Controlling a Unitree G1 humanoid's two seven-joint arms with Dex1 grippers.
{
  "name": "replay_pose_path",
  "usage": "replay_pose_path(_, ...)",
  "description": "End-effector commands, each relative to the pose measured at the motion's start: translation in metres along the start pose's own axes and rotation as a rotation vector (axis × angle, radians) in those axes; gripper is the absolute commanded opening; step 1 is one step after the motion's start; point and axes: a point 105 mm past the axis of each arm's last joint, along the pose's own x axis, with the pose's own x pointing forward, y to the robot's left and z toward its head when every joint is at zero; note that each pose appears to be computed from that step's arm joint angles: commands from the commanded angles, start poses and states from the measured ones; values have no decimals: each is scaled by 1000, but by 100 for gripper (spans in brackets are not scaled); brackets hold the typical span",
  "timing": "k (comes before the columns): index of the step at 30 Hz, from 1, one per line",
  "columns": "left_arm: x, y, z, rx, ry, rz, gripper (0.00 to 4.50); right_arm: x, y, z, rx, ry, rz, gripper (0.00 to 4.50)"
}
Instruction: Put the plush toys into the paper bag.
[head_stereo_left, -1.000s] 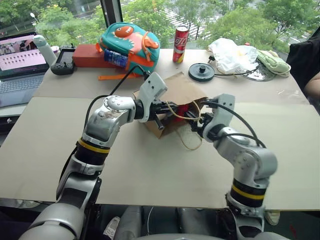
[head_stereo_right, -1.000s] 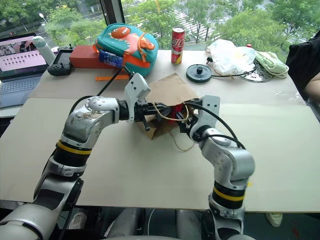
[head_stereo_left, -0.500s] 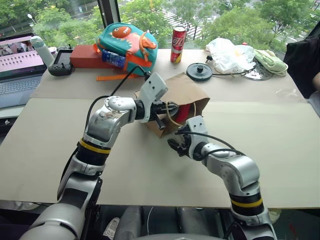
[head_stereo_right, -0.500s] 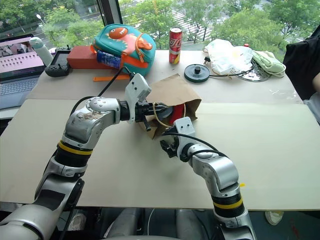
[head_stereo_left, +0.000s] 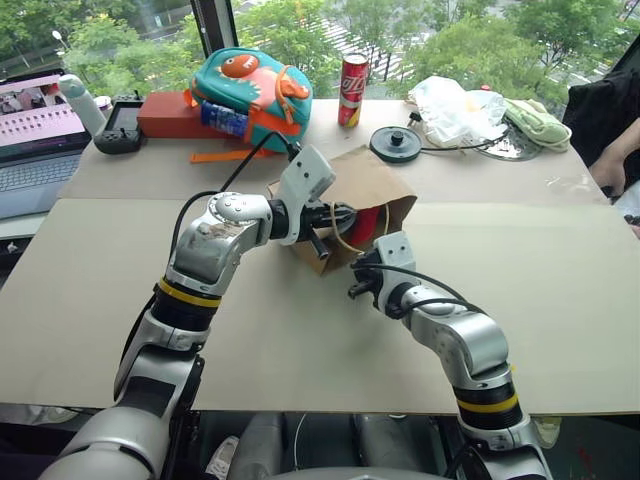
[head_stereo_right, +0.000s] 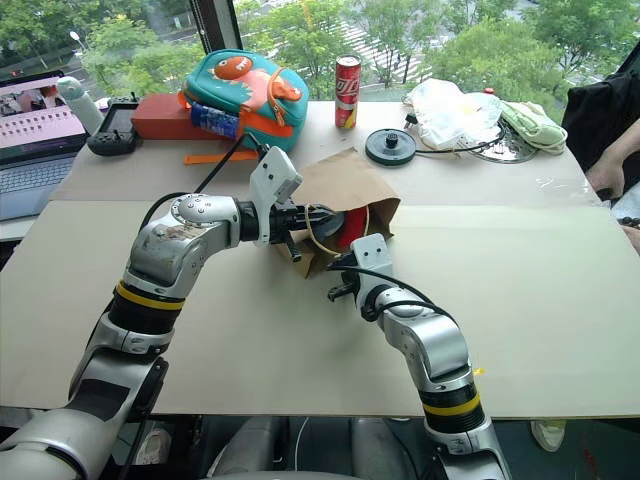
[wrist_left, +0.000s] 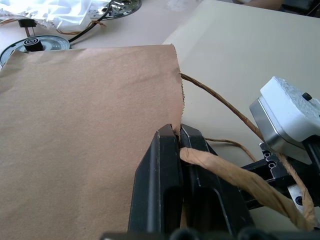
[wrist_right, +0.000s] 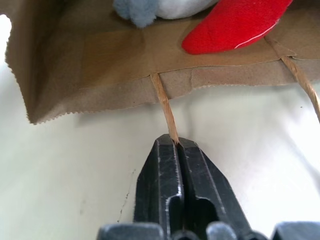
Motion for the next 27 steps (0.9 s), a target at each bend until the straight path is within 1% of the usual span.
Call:
replay_pose_path(1,-5,3,12,21,-43,17,18,-8,1,14,-15,-57,15,3)
replay_pose_path(5,-5,4,10,-6,-52,28,18,-23,-5,36,-43,-124,9,3)
replay_pose_path(7,-4,8,9,-66,-75,40,18,-30,-8,45,-55,-147,4,3)
replay_pose_path(9,-3,14,4,-182,-105,65,18,-36,-13,52,-81,-158,-13,3)
replay_pose_path(11,-2,16,3,-249,-124,75,18,-39,-15,55,-95,-161,-22,3)
replay_pose_path(16,-4,26,18,-414,-221,100,18,-62,-15,73,-138,-223,30,3)
replay_pose_path(19,-3,19,26,-529,-274,45,18,-73,-19,76,-236,-191,60,3)
replay_pose_path(21,-3,13,31,-587,-298,10,18,-82,-19,83,-288,-191,82,3)
replay_pose_path(24,-5,4,36,-601,-323,-40,18,-90,-27,97,-317,-196,61,3)
replay_pose_path(27,-7,1,37,-668,-343,-68,18,-97,-33,107,-345,-194,40,3)
